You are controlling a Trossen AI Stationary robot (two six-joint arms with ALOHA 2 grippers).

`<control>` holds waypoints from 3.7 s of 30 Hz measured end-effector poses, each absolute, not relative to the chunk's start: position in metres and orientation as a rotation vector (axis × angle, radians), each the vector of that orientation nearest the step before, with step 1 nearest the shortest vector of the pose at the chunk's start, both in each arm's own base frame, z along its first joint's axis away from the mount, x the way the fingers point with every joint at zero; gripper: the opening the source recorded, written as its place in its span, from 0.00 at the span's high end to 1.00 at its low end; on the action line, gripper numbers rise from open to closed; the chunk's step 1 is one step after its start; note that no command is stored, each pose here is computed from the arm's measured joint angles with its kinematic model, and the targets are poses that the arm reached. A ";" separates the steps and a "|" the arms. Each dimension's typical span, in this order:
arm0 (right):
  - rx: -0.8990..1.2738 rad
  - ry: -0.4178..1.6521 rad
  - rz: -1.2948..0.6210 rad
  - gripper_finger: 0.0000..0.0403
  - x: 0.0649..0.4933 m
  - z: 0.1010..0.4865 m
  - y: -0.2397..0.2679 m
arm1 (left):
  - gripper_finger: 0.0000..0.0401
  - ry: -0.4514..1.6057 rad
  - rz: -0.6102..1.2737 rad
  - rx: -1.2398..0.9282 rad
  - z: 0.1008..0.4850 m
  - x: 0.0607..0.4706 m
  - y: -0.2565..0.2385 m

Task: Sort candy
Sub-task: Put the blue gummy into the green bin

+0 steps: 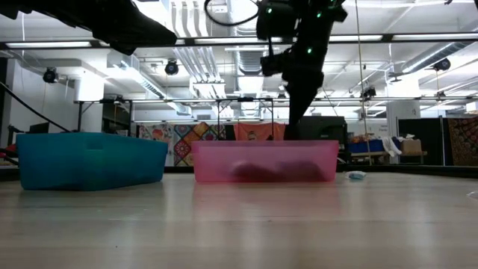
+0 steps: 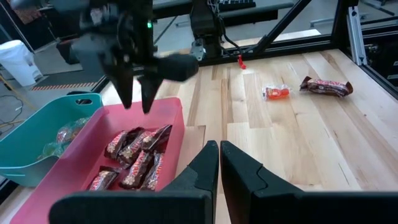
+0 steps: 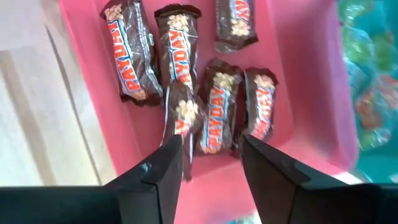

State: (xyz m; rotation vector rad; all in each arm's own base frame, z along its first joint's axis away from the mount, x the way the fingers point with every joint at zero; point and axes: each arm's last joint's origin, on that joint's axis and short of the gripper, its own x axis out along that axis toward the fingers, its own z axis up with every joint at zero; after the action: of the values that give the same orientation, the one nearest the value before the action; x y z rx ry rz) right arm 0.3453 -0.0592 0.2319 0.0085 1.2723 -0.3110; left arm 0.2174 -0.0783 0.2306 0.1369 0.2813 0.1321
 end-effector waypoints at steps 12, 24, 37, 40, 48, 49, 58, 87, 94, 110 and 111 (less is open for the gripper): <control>0.037 1.183 -0.323 0.63 0.300 0.270 -0.052 | 1.00 0.279 0.132 0.135 0.231 0.217 -0.078; 0.053 1.137 -0.335 0.63 0.232 0.230 -0.041 | 1.00 0.278 0.132 0.132 0.231 0.217 -0.078; 0.131 1.016 -0.508 0.59 0.204 0.177 -0.040 | 1.00 0.278 0.132 0.132 0.231 0.217 -0.078; 0.180 1.027 -0.566 0.59 0.202 0.167 -0.040 | 1.00 0.279 0.132 0.134 0.231 0.217 -0.078; 0.273 1.004 -0.646 0.59 0.195 0.149 -0.048 | 1.00 0.279 0.132 0.135 0.231 0.217 -0.078; 0.278 0.994 -0.652 0.59 0.194 0.148 -0.049 | 1.00 0.279 0.132 0.135 0.231 0.217 -0.078; 0.358 0.897 -0.732 0.59 0.190 0.141 -0.063 | 1.00 0.279 0.132 0.135 0.231 0.217 -0.078; 0.469 0.800 -0.762 0.96 0.175 0.113 -0.061 | 1.00 0.279 0.132 0.135 0.231 0.217 -0.078; 0.432 0.711 -0.728 0.98 0.180 0.134 -0.062 | 1.00 0.279 0.134 0.125 0.231 0.217 -0.078; 0.249 0.521 -0.768 0.98 0.199 0.203 -0.072 | 1.00 0.271 0.135 0.127 0.232 0.218 -0.078; 0.228 0.517 -0.775 0.98 0.202 0.207 -0.073 | 1.00 0.268 0.135 0.129 0.232 0.218 -0.078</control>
State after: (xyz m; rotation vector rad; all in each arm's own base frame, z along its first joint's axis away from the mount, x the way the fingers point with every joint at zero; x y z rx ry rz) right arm 0.2020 -0.0733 0.2072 0.2281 0.5166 -0.7751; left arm 0.2180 -0.0779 0.2319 0.1295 0.2684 0.1346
